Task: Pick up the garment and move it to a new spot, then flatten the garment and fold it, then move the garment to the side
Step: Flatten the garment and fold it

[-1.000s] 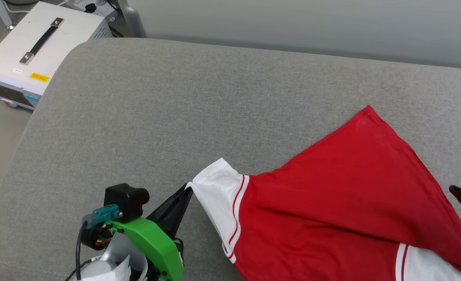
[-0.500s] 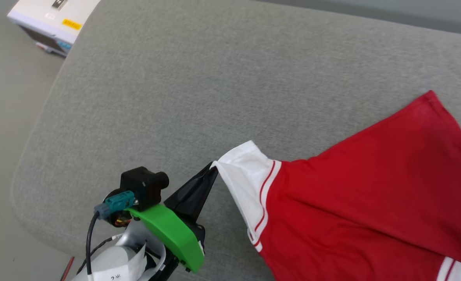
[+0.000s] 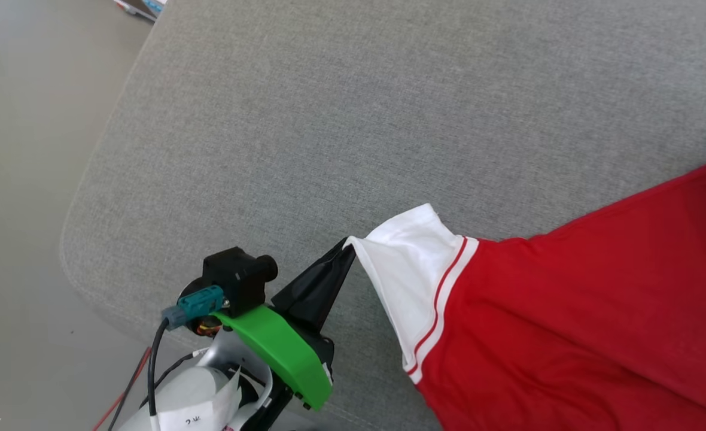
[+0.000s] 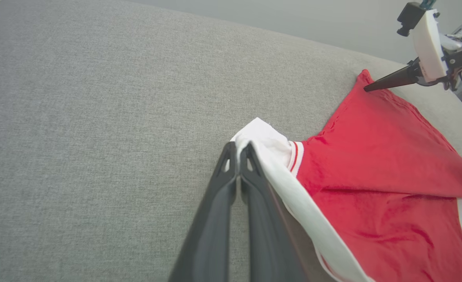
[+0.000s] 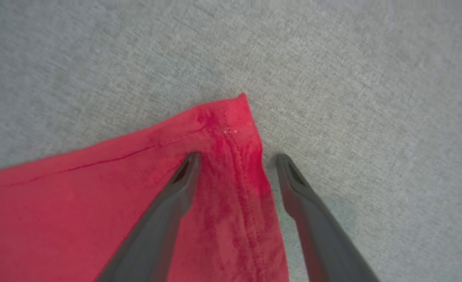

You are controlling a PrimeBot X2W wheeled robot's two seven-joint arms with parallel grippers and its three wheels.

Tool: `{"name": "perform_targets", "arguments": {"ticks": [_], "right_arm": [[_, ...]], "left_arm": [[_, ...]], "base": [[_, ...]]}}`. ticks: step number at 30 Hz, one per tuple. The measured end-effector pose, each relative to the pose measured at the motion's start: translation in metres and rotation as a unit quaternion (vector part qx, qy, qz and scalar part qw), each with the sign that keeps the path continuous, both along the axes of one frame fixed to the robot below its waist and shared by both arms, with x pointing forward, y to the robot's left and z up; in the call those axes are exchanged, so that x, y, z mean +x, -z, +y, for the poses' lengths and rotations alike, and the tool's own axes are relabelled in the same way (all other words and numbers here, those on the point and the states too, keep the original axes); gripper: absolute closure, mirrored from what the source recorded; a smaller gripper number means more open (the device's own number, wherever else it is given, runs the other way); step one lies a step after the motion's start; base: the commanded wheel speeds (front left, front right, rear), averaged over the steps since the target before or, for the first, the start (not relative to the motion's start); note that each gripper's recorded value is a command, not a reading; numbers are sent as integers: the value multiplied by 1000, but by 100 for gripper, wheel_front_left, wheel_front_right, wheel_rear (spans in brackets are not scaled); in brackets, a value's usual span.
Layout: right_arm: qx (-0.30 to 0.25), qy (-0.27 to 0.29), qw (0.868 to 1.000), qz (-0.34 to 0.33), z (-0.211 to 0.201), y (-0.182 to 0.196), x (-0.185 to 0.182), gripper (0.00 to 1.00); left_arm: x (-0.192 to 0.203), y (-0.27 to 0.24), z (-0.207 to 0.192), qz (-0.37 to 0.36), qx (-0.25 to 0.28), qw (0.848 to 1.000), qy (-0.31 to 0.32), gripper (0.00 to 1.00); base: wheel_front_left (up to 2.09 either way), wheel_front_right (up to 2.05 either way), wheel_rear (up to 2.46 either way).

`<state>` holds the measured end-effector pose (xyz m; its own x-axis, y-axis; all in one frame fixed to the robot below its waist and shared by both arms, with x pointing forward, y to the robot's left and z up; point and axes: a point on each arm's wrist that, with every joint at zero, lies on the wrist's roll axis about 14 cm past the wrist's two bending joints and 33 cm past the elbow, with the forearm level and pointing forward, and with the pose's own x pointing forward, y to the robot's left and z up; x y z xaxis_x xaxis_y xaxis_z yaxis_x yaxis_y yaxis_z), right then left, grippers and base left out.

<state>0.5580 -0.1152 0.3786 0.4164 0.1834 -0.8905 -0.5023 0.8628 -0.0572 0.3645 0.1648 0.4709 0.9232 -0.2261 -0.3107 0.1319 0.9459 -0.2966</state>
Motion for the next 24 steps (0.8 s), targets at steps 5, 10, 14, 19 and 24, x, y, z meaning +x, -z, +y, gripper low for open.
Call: {"name": "perform_targets", "arguments": {"ticks": [5, 10, 14, 19, 24], "right_arm": [[-6, -11, 1000, 23, 3, 16, 1, 0], [-8, -21, 999, 26, 5, 19, 0, 100], [25, -14, 1000, -5, 12, 11, 4, 100], [66, 3, 997, -44, 17, -7, 7, 100], [99, 13, 991, -93, 17, -34, 6, 100]], "left_arm": [[2, 1, 9, -1, 6, 1000, -16, 100], [1, 2, 13, 2, 10, 1000, -20, 100], [0, -2, 15, -7, 12, 1000, -23, 100], [0, -14, 21, -26, 19, 999, -28, 100], [-2, -29, 27, -47, 26, 998, -31, 100]], "base": [[0, 0, 0], [0, 0, 0], [0, 0, 0], [0, 0, 0], [0, 0, 0]]}}
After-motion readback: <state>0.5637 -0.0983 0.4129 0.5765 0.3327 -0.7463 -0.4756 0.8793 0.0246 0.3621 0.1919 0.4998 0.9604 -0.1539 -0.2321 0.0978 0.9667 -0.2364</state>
